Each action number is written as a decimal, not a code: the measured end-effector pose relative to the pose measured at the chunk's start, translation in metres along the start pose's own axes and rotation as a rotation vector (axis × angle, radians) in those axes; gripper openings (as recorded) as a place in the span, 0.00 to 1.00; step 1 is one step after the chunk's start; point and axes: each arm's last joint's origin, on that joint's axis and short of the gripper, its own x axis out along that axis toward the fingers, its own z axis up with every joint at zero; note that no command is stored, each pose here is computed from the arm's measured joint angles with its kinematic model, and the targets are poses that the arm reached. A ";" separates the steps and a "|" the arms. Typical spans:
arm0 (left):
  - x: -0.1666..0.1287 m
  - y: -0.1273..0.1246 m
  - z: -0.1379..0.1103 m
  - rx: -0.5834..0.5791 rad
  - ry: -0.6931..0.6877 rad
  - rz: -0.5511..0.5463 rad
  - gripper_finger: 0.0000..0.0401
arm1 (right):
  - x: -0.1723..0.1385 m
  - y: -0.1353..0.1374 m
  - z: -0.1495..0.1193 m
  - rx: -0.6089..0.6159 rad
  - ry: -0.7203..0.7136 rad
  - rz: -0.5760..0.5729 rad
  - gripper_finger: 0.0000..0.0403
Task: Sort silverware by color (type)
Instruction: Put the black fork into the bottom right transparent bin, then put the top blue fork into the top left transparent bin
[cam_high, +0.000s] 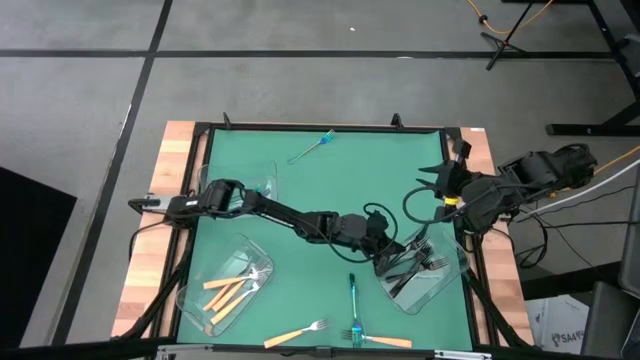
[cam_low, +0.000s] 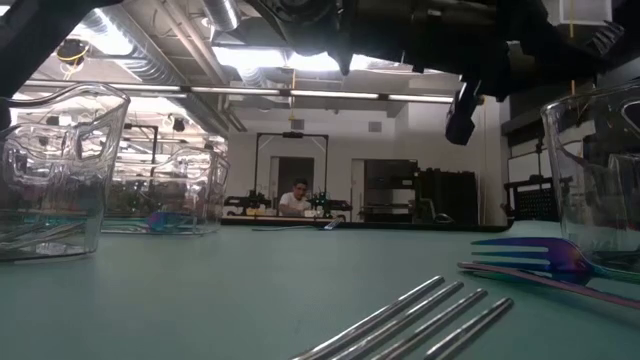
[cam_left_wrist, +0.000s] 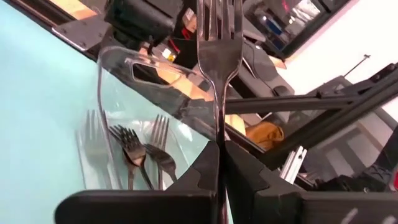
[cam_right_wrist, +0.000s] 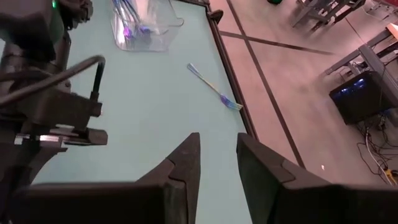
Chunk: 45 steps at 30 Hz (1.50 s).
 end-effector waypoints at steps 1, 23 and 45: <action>0.000 0.000 0.000 0.000 -0.002 -0.001 0.02 | 0.002 0.001 -0.001 -0.004 0.005 -0.001 0.24; -0.001 -0.006 -0.010 0.250 0.046 0.004 0.02 | 0.020 0.017 -0.015 -0.013 0.087 0.035 0.24; -0.001 -0.006 -0.010 0.251 0.034 0.027 0.15 | 0.020 0.017 -0.015 -0.012 0.086 0.036 0.24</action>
